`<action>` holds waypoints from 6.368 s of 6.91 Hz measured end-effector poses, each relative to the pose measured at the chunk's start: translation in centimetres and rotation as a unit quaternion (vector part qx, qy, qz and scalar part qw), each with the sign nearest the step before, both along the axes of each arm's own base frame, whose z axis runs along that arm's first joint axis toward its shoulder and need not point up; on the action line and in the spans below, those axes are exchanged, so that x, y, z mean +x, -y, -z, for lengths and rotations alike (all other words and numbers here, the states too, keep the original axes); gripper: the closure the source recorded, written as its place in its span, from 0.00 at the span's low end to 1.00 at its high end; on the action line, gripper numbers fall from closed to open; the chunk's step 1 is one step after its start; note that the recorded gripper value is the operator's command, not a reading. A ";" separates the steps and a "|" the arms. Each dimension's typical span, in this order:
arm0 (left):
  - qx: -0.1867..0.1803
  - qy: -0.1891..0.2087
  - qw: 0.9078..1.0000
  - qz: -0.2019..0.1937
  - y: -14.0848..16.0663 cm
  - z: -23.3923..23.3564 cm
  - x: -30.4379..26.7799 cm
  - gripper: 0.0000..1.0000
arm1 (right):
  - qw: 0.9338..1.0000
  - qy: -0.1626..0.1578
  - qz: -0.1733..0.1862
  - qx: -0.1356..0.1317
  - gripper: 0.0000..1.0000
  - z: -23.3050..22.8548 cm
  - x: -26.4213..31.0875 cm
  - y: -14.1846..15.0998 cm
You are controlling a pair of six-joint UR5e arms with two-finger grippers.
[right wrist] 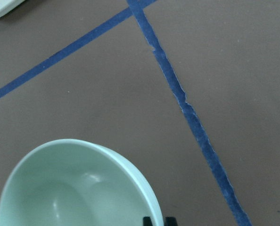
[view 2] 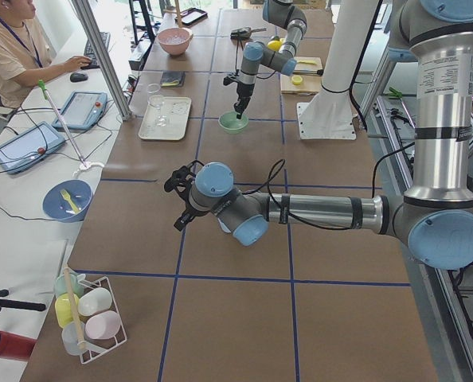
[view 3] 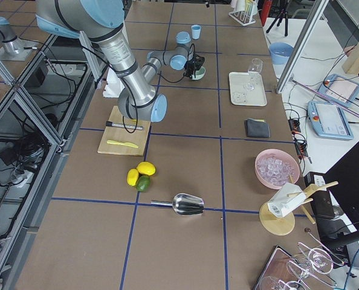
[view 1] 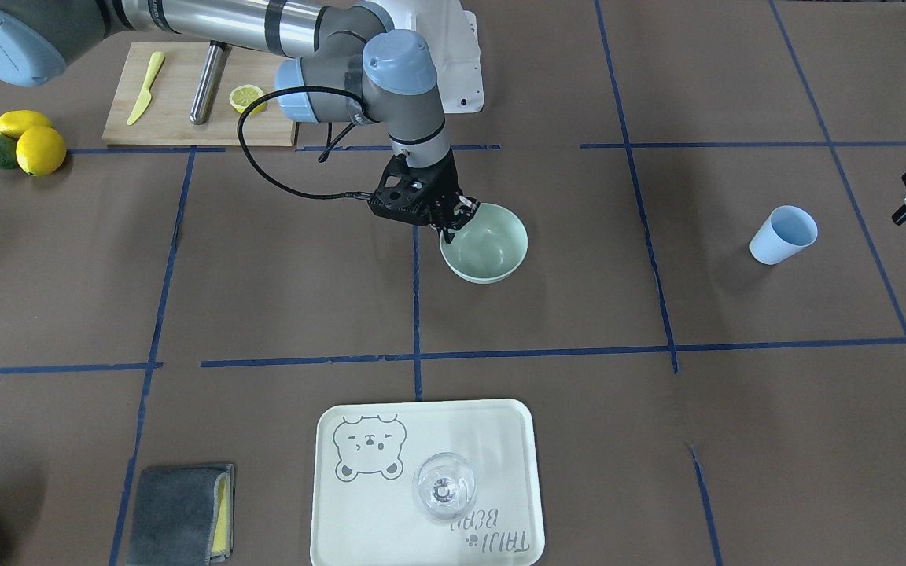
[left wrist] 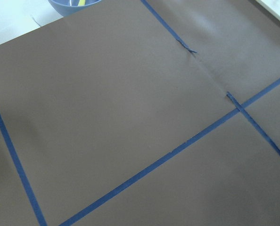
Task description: Pour ice into bowl
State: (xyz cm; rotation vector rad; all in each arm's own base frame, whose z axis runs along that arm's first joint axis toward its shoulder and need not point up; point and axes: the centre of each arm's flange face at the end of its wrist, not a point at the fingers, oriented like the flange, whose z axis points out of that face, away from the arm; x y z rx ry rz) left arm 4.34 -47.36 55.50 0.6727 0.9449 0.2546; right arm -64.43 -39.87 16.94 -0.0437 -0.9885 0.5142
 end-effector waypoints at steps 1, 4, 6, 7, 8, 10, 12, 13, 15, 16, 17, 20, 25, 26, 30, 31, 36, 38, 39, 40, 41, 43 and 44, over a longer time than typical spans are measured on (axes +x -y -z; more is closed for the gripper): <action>-0.001 -0.007 0.999 0.031 -1.4 -0.2 1.4 0.00 | 1.000 0.005 -0.006 -0.003 0.00 0.7 0.0 0.4; -0.034 -0.063 0.991 0.109 -8.7 -0.4 3.6 0.02 | 0.998 0.049 -0.027 0.007 0.00 4.5 4.3 2.2; -0.068 -0.098 0.982 0.149 -12.5 -1.8 5.5 0.02 | 0.998 0.051 -0.036 0.008 0.00 3.9 6.2 3.3; -0.074 -0.096 0.977 0.175 -13.7 -2.7 6.1 0.02 | 0.998 0.048 -0.038 0.010 0.00 3.1 6.9 4.1; -0.085 -0.108 0.969 0.205 -14.9 -3.3 7.0 0.02 | 0.998 0.048 -0.035 0.021 0.00 1.7 7.3 4.5; -0.086 -0.121 0.957 0.250 -17.8 -4.2 11.8 0.02 | 0.996 0.074 -0.035 0.046 0.00 -0.8 8.8 5.4; -0.056 -0.103 0.950 0.289 -19.9 -5.3 14.2 0.02 | 0.994 0.086 -0.039 0.048 0.00 -0.9 10.7 7.1; -0.048 -0.095 0.947 0.302 -21.0 -6.1 15.8 0.01 | 0.994 0.091 -0.042 0.051 0.00 -0.4 11.3 7.6; -0.035 -0.093 0.943 0.319 -22.6 -7.1 18.5 0.01 | 0.993 0.099 -0.044 0.052 0.00 0.2 12.8 8.5; -0.021 -0.086 0.940 0.329 -23.0 -7.5 19.6 0.01 | 0.993 0.100 -0.042 0.052 0.00 0.3 13.3 8.9; -0.003 -0.074 0.936 0.343 -23.0 -7.8 20.9 0.01 | 0.993 0.102 -0.040 0.053 0.00 0.5 13.6 9.1; 0.042 -0.070 0.917 0.390 -22.1 -9.0 25.5 0.02 | 0.992 0.109 -0.040 0.058 0.00 1.2 14.4 9.1; 0.050 -0.059 0.898 0.433 -19.3 -11.0 25.8 0.02 | 0.991 0.112 -0.040 0.060 0.00 1.3 14.9 8.9; 0.049 -0.059 0.895 0.439 -18.6 -11.1 26.1 0.02 | 0.991 0.112 -0.040 0.060 0.00 1.3 15.0 8.9; 0.044 -0.053 0.889 0.453 -16.5 -11.8 27.3 0.10 | 0.991 0.111 -0.041 0.060 0.00 1.2 15.2 8.9; 0.043 -0.051 0.888 0.454 -16.2 -12.0 27.3 0.36 | 0.991 0.111 -0.041 0.060 0.00 1.3 15.1 8.9; 0.073 -0.037 0.898 0.432 -15.5 -9.8 28.5 1.00 | 0.991 0.112 -0.044 0.061 0.00 1.5 15.5 9.1; 0.143 -0.039 0.900 0.409 -14.2 -2.2 29.8 1.00 | 0.991 0.113 -0.047 0.062 0.00 1.4 16.1 9.1; 0.174 -0.041 0.898 0.401 -14.0 2.2 29.8 1.00 | 0.991 0.112 -0.049 0.062 0.00 1.0 16.6 9.2; 0.200 -0.038 0.896 0.395 -14.1 5.6 29.9 1.00 | 0.991 0.110 -0.052 0.059 0.00 0.0 17.8 9.3; 0.236 -0.010 0.893 0.382 -14.2 8.1 30.3 1.00 | 0.991 0.109 -0.050 0.056 0.00 -1.4 20.0 9.5; 0.303 0.070 0.888 0.339 -14.5 12.0 33.7 1.00 | 0.992 0.107 -0.040 0.055 0.00 -3.4 23.2 10.1; 0.318 0.103 0.885 0.323 -14.2 14.3 36.3 1.00 | 0.992 0.105 -0.040 0.055 0.00 -3.9 23.9 10.2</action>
